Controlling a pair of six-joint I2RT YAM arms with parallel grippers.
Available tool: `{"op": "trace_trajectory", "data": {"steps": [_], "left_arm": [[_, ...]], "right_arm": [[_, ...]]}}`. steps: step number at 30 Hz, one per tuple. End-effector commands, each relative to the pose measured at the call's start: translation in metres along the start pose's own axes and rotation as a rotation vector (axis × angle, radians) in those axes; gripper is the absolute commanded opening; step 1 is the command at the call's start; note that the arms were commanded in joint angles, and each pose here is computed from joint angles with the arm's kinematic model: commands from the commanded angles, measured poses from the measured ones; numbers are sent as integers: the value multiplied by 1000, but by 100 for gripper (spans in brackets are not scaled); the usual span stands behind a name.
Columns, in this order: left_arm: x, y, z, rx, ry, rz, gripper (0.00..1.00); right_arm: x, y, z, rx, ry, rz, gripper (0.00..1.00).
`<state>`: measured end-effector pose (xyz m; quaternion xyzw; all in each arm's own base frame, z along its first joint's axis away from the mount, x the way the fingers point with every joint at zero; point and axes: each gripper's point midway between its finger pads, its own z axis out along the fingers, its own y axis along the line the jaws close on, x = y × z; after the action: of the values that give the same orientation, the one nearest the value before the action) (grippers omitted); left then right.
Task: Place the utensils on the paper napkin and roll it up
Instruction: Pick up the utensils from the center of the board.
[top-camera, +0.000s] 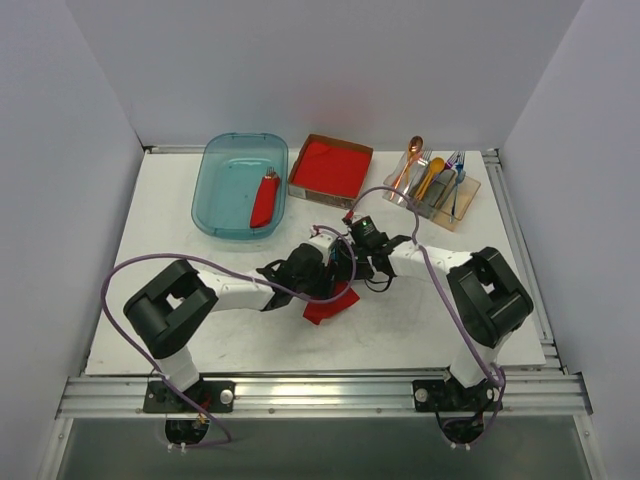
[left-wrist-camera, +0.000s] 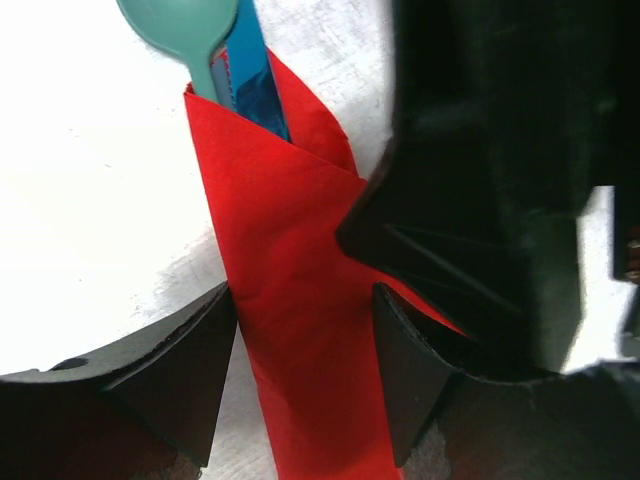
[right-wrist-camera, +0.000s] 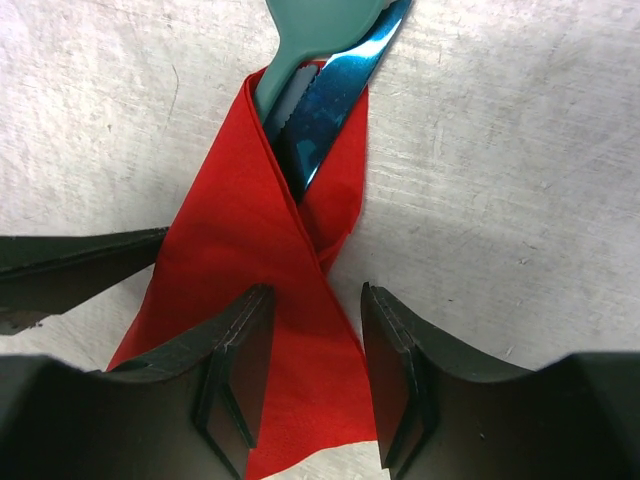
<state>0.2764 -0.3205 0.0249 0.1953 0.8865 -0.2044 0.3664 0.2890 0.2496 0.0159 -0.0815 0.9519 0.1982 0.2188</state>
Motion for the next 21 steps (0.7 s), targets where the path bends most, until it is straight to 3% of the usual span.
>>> {"op": "trace_trajectory", "data": {"steps": [1,9,21], "left_arm": [[72,13,-10,-38,243,25,65],[71,13,-10,-43,247,26,65],[61,10,-13,19,198,-55,66]], "right_arm": [[-5,-3,-1,72,9,-24,40],[-1,-7,6,156,29,-49,39],[-18,6,6,120,-27,-38,38]]}}
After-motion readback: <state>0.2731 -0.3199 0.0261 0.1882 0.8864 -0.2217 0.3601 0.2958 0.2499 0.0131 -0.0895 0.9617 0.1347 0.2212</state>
